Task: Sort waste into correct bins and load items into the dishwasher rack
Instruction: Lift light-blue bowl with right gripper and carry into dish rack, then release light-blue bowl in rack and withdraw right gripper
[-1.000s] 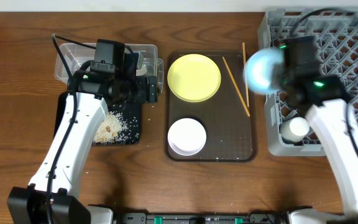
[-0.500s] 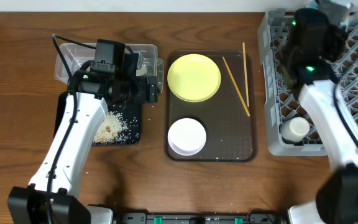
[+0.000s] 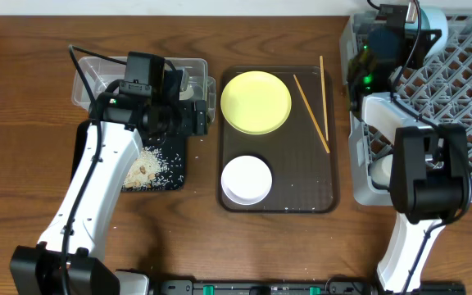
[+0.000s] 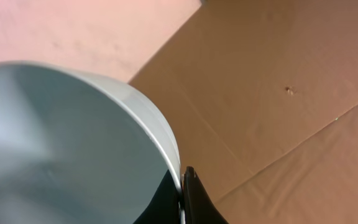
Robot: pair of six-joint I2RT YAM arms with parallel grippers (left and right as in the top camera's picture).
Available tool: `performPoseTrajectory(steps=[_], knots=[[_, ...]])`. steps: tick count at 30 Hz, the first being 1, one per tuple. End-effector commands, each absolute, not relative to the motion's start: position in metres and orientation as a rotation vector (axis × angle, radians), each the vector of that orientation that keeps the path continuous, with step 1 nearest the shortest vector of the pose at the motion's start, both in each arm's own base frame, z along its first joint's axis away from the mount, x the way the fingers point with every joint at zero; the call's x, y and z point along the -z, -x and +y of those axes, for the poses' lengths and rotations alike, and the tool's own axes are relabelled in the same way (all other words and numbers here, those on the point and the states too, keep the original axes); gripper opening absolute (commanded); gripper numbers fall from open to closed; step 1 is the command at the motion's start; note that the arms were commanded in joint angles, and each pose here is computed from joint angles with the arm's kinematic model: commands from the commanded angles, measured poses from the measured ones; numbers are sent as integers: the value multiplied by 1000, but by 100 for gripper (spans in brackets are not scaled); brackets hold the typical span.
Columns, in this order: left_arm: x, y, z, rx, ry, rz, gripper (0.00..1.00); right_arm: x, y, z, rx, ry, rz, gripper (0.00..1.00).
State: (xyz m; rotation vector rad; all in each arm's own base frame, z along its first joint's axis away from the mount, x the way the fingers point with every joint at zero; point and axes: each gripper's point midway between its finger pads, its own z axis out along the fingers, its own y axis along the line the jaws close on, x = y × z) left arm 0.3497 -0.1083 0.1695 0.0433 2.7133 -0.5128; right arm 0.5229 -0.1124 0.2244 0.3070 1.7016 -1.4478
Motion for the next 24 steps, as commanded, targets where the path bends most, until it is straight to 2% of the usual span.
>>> performPoseTrajectory(steps=[1, 12, 24], knots=[[-171, -352, -109, 502, -50, 2709, 89, -209, -524, -130, 1531, -262, 1746, 1], [-171, -352, -109, 502, -50, 2709, 89, -194, -534, -124, 1430, -275, 1744, 1], [-171, -352, -109, 502, -50, 2709, 89, -191, -545, -70, 1313, -220, 1724, 1]])
